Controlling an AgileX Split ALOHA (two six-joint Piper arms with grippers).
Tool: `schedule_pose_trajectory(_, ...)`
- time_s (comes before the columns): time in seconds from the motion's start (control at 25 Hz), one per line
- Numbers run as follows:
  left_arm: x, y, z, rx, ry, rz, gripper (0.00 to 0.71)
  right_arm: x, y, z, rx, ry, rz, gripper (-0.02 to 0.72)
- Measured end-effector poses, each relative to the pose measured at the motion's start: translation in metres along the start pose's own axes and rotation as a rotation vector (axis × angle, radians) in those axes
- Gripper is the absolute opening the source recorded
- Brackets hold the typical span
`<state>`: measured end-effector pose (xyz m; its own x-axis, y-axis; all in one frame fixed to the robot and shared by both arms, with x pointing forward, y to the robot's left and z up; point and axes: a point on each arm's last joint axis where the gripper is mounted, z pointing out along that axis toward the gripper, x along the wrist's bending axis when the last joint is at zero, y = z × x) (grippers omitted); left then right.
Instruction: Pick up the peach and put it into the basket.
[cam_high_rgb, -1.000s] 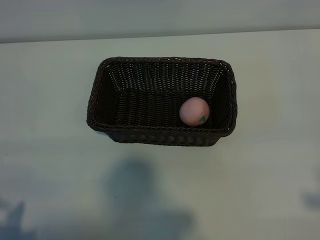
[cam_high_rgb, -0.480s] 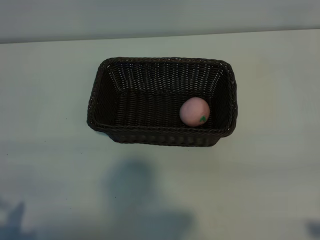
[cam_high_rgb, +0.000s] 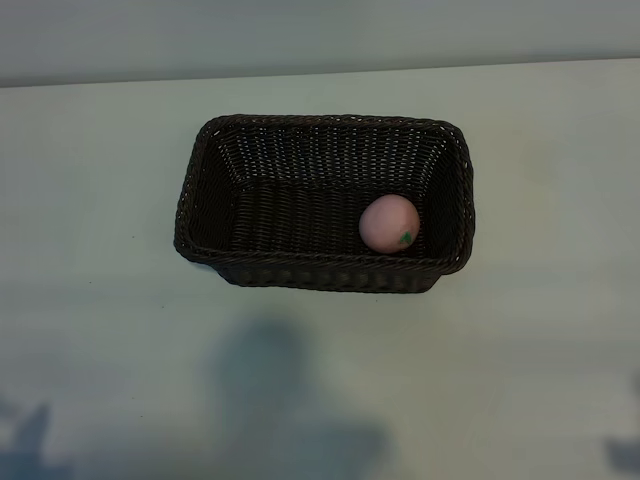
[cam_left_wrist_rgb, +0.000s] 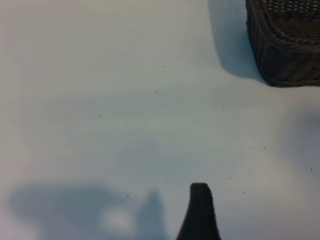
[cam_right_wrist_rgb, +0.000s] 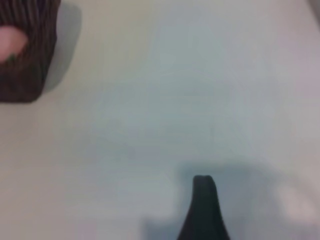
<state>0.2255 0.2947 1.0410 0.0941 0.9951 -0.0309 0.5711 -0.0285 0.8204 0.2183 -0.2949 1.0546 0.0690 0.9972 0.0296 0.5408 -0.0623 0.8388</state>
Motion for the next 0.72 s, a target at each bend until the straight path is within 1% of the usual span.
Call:
schedule_pose_trajectory(0.08, 0.0, 0.0, 0.0, 0.0, 0.0, 0.0, 0.587, 0.0, -0.003, 0.005, 0.016, 0.002, 0.002, 0.539)
schedule_pose_trajectory(0.36, 0.0, 0.0, 0.0, 0.0, 0.0, 0.0, 0.587, 0.0, -0.002, 0.007, -0.003, 0.005, 0.002, 0.539)
schedule_pose_trajectory(0.72, 0.0, 0.0, 0.0, 0.0, 0.0, 0.0, 0.587, 0.0, 0.002, 0.016, -0.071, 0.008, 0.005, 0.539)
